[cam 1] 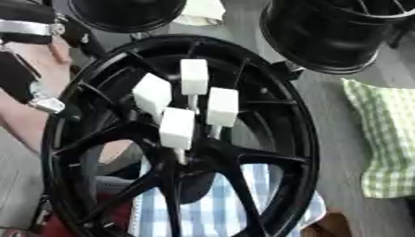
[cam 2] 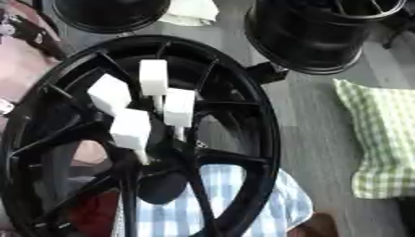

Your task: Pull the pin out of the wheel hub.

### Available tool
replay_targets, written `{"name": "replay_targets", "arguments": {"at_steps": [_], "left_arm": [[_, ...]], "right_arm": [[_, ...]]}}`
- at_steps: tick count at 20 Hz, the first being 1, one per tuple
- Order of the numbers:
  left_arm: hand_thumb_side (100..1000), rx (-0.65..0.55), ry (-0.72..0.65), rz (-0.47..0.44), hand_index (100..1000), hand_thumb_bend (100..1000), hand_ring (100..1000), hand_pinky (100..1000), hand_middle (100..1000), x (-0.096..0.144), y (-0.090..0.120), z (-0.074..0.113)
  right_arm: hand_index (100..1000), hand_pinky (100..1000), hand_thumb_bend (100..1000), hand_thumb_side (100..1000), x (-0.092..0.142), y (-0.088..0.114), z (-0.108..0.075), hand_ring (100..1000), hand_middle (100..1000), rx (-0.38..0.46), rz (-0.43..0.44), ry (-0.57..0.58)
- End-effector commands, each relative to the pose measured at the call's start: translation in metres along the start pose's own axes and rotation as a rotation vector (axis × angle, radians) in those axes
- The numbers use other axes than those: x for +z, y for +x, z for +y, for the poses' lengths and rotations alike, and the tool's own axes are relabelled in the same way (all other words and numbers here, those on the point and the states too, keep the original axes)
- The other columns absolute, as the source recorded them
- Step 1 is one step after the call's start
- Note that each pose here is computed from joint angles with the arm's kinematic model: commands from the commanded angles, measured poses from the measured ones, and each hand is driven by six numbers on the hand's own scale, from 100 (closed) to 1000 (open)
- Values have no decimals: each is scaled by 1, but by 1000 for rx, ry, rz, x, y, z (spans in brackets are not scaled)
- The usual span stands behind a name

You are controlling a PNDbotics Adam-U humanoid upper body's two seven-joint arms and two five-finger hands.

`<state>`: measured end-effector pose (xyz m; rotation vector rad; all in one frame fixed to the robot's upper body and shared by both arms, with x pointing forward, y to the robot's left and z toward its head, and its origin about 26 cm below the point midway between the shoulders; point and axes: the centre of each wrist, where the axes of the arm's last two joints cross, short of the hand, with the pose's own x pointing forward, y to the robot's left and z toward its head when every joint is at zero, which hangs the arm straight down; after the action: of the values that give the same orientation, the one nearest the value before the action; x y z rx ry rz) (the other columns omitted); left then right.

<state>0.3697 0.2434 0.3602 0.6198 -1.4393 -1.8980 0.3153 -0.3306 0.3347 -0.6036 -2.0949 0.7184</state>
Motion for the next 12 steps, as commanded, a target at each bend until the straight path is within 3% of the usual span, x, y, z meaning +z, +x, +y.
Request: {"name": "replay_targets", "arguments": {"at_steps": [1,6,12], "left_arm": [[403,-7,26,8,870,631,834,881,777,-4,9,12],[410,15,40,1,852,620,819,869,763,-15,14,18],[397,25,-34,-22,880,624,838,878,795,-21,15,17]], "right_arm": [[764,830,100,721,-3,6,-11,690,678,21,-15,-32],[764,830,100,723,-6,8,-10,690,678,15,-22,-35],[763,829,100,726,-9,7,-11,687,675,4,-21,-47]]}}
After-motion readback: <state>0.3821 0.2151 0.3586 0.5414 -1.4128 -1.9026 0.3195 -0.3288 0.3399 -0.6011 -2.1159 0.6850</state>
